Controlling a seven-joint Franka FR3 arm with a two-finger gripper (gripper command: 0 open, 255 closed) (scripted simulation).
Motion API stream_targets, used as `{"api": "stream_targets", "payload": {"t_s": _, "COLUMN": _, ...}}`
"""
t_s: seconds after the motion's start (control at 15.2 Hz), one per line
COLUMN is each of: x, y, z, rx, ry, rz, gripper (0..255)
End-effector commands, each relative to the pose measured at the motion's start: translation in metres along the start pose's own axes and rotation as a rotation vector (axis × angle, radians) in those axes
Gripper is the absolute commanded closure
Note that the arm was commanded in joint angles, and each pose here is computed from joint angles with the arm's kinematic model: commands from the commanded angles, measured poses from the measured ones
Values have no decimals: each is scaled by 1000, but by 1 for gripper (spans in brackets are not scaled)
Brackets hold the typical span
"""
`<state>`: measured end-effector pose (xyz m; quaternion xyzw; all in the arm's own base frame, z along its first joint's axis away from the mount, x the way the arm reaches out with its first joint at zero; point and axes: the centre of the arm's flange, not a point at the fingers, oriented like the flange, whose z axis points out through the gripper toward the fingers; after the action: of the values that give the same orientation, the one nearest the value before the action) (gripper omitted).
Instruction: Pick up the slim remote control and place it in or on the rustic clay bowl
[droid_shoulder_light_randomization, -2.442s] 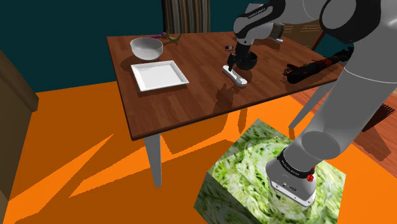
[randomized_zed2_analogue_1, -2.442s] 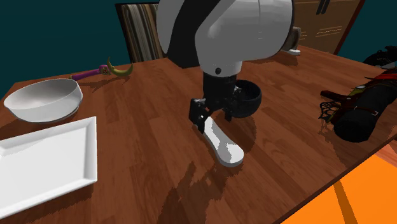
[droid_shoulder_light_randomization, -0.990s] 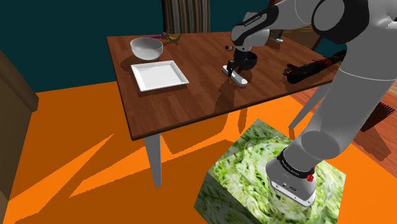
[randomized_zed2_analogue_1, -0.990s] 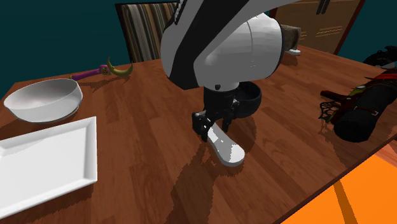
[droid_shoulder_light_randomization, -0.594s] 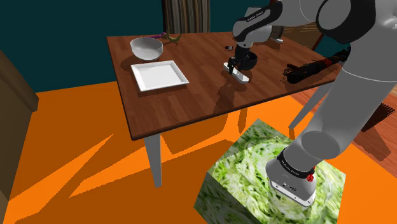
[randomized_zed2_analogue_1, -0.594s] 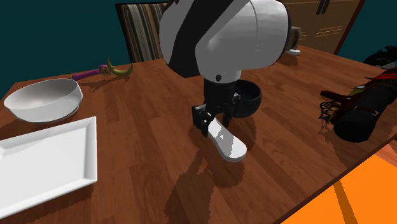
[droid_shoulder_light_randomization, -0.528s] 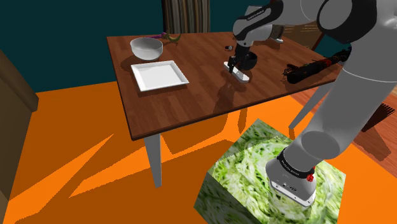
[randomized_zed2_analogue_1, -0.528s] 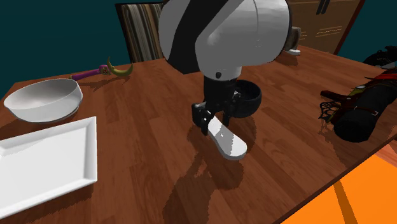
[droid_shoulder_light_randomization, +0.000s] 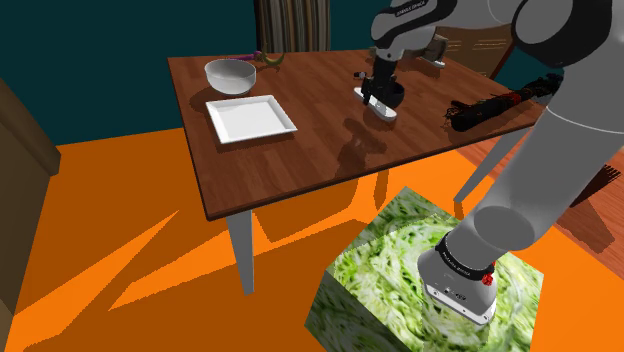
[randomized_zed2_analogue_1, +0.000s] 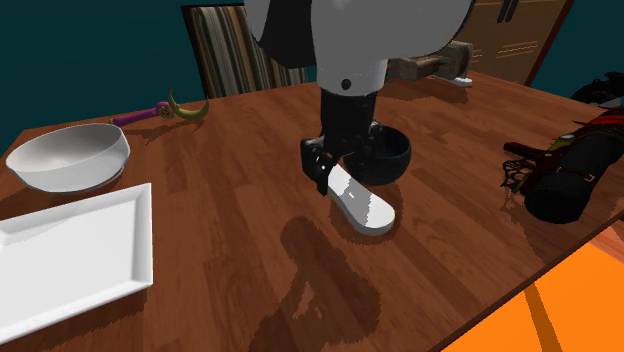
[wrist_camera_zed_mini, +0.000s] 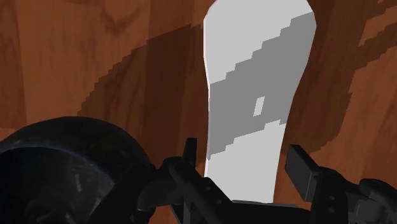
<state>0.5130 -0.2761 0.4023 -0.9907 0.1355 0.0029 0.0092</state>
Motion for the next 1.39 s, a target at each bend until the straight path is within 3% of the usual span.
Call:
{"api": "stream_targets", "payload": {"t_s": 0.0, "x": 0, "y": 0, "z": -10, "rx": 0, "ry": 0, "rz": 0, "gripper": 255}}
{"api": "stream_targets", "payload": {"t_s": 1.19, "x": -1, "y": -1, "z": -102, "rx": 0, "ry": 0, "rz": 0, "gripper": 255}}
{"api": "stream_targets", "payload": {"t_s": 1.32, "x": 10, "y": 23, "z": -104, "rx": 0, "ry": 0, "rz": 0, "gripper": 255}}
